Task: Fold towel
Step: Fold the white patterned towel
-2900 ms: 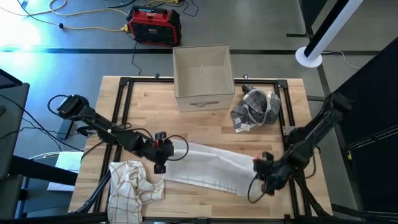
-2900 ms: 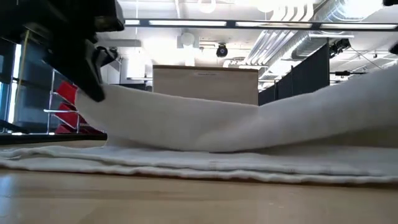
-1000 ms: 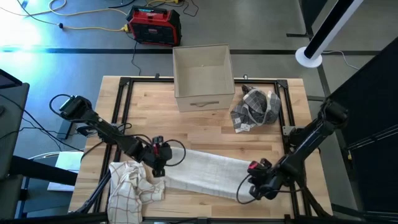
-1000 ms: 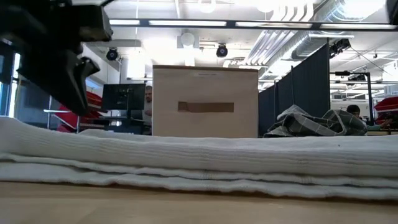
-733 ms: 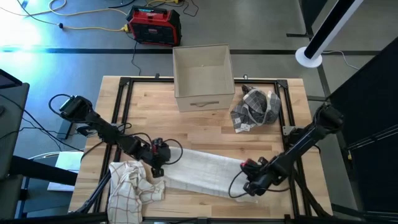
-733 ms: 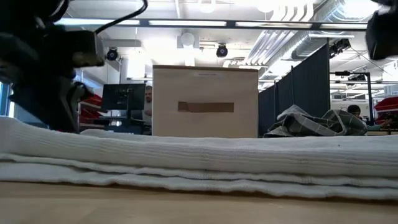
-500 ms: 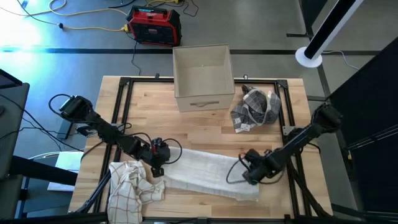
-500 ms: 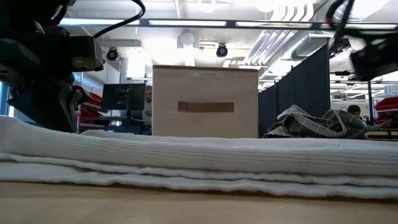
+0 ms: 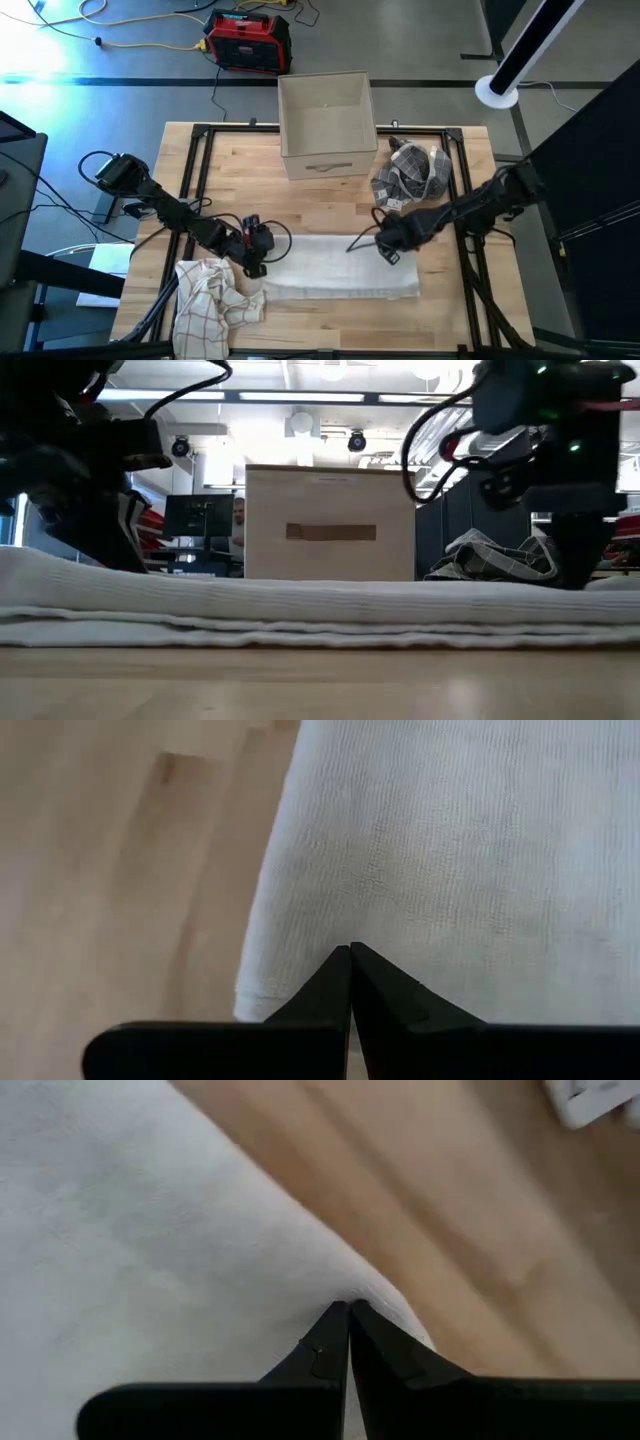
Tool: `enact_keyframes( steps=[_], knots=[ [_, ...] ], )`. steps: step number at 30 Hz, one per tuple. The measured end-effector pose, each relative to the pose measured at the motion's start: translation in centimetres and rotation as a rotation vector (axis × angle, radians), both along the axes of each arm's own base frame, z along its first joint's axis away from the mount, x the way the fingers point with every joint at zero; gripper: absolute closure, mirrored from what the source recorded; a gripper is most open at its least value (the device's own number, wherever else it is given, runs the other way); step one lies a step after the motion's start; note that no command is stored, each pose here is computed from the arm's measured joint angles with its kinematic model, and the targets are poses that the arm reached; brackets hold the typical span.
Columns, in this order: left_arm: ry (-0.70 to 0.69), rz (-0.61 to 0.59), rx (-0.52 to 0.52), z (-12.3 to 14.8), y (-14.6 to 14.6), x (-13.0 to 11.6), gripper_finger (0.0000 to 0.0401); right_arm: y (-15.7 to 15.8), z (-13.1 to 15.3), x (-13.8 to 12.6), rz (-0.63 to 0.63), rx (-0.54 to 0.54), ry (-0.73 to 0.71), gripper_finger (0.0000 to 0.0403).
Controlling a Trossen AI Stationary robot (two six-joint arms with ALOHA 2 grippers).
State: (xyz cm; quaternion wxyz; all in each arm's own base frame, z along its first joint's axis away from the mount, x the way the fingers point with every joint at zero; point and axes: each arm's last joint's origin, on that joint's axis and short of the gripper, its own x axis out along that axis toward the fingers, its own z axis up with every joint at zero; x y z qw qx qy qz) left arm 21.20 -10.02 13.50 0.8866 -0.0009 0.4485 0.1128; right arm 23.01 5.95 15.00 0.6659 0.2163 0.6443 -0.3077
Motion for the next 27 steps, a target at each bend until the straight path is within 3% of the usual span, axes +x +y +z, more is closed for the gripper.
enact_keyframes(
  steps=[6,9,14,18,23,27],
  knots=[
    [0.015,-0.067,0.140,0.1,0.7,0.3,0.0401,-2.8,0.9,-0.5,-0.063,-0.012,0.047,0.0403],
    [0.035,-0.090,0.170,0.0,1.4,0.5,0.0401,-3.6,2.6,-1.4,-0.157,-0.007,0.009,0.0403],
    [0.077,-0.126,0.093,-0.1,1.9,0.7,0.0401,-2.9,5.6,-3.3,-0.425,0.079,-0.118,0.0403],
    [0.113,-0.196,0.046,0.3,0.8,0.5,0.0401,-1.3,6.8,-4.4,-0.438,0.124,-0.175,0.0403],
    [0.119,-0.261,0.098,2.3,-1.4,-0.2,0.0401,0.3,6.7,-5.1,-0.473,0.135,-0.146,0.0399],
    [0.126,-0.319,0.099,2.6,-2.7,-1.3,0.0401,1.3,6.0,-5.0,-0.512,0.128,-0.110,0.0364]
  ],
)
